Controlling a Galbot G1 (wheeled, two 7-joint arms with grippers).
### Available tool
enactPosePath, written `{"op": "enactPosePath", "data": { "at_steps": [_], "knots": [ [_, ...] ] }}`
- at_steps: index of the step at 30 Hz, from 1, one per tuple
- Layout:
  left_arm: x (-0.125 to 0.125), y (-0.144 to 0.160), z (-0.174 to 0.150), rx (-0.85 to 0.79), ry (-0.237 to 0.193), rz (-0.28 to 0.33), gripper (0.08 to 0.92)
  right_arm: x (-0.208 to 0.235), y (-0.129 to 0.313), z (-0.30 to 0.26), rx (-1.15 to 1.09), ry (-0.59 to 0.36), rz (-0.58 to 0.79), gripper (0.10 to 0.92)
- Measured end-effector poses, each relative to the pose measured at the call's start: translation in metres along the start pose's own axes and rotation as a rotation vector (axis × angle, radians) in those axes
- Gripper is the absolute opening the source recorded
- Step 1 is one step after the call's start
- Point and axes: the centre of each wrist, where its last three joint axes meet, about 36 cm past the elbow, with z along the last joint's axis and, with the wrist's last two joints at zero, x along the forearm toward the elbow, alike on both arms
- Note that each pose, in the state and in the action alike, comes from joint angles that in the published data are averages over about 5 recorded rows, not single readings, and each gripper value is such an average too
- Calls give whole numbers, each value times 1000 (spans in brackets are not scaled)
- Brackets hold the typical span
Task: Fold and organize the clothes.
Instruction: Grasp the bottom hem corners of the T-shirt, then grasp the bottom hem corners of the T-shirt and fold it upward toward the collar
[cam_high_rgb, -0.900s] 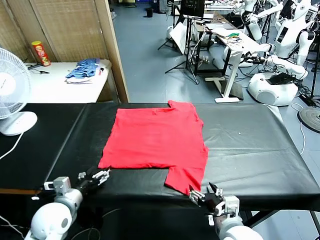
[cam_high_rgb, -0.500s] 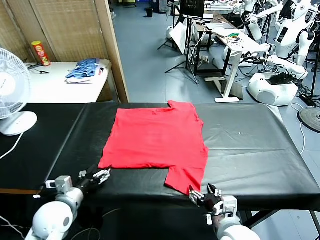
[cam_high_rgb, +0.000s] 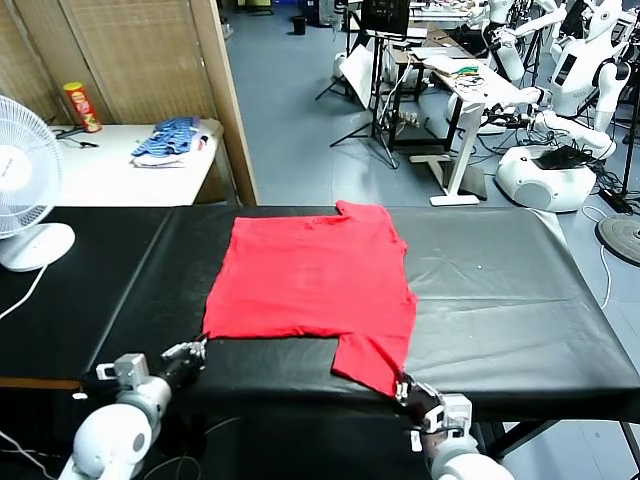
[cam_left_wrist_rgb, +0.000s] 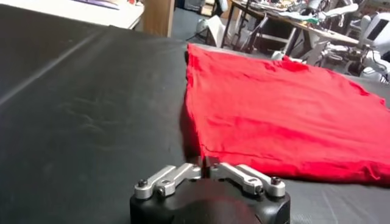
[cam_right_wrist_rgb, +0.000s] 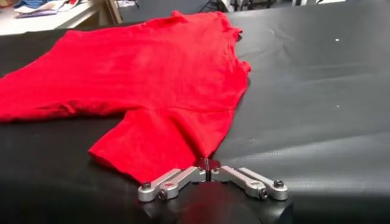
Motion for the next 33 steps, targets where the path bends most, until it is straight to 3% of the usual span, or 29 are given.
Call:
{"op": "enactPosePath", "data": {
  "at_steps": [6,12,21,29,33],
  "knots": [
    [31,-11,-9,-2,-24,28,126,-7,-14,-8,-3,-128,-40,122],
    [35,-23,-22,39,-114,59,126,-62,-29,-11,28,-245,-71,122],
    [-4,-21,-35,40,-201,35,126,-151,-42,-17,61,-288,-84,122],
    [-44,-8,-33,-32,-224,-39,126,-206,-47,-22,85,-271,-80,122],
    [-61,-3,-31,-64,-212,-67,126,-226,-49,-27,95,-270,-86,122]
  ]
}}
